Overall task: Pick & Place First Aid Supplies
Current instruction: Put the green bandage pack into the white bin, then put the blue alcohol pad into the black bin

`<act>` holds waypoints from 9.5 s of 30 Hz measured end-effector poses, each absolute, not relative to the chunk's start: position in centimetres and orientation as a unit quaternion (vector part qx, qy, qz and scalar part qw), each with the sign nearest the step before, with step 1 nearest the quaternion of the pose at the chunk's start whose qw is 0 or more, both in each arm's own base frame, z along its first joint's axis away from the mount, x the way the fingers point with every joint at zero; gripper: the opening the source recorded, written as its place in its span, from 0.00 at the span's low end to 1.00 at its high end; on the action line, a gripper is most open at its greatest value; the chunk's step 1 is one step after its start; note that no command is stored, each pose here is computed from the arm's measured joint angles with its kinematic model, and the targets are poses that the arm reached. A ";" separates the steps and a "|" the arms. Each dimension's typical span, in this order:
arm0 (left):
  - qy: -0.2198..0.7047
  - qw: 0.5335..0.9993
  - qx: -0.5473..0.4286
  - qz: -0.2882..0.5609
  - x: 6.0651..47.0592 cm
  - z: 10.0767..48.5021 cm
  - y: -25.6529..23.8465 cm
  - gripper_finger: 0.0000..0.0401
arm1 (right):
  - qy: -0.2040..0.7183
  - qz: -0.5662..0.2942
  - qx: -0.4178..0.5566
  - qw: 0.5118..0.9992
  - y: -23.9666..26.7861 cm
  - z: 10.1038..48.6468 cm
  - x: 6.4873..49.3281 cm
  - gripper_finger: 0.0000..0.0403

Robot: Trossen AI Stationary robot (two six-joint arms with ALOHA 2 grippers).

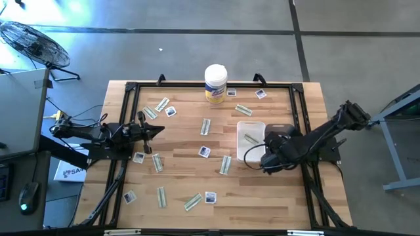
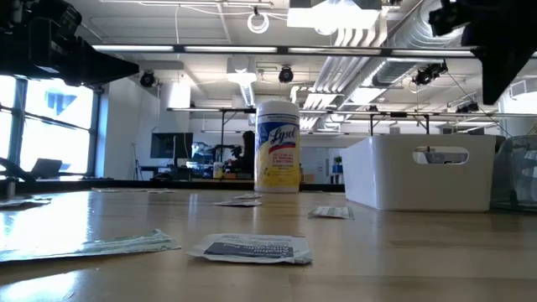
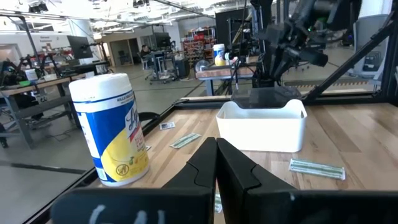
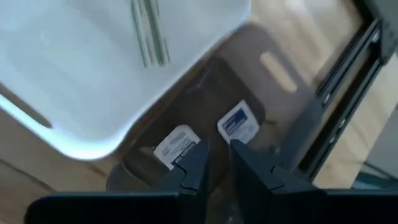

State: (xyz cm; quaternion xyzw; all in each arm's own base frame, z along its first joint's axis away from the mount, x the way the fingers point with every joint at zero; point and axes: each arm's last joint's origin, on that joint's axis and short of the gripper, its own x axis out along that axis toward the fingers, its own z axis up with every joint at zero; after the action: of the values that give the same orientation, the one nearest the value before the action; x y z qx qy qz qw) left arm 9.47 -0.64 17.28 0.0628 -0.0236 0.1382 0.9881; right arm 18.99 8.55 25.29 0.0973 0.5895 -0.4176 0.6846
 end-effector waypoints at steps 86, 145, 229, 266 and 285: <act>-0.024 0.988 0.063 0.138 9.5 17.3 -0.6 0.00 | 0.518 -0.066 0.067 0.850 13.2 14.2 38.1 0.02; -0.024 0.988 0.063 0.138 9.5 17.3 -0.6 0.00 | 0.190 -0.021 0.118 0.974 16.8 26.8 31.8 0.22; -0.024 0.988 0.063 0.138 9.5 17.3 -0.6 0.00 | 0.469 0.050 -0.028 0.881 22.2 11.5 37.7 0.23; -0.024 0.988 0.063 0.138 9.5 17.3 -0.6 0.00 | 0.460 -0.020 -0.034 0.887 21.1 13.1 37.1 0.04; -0.023 0.988 0.063 0.138 9.5 17.3 -0.6 0.00 | 0.492 -0.310 -0.029 0.813 15.6 26.1 25.8 0.00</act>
State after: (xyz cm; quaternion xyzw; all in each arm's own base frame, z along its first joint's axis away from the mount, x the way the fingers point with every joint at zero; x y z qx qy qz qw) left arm 9.47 -0.64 17.26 0.0627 -0.0234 0.1380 0.9882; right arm 25.83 15.61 26.10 -0.0287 0.4916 -0.3103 0.8131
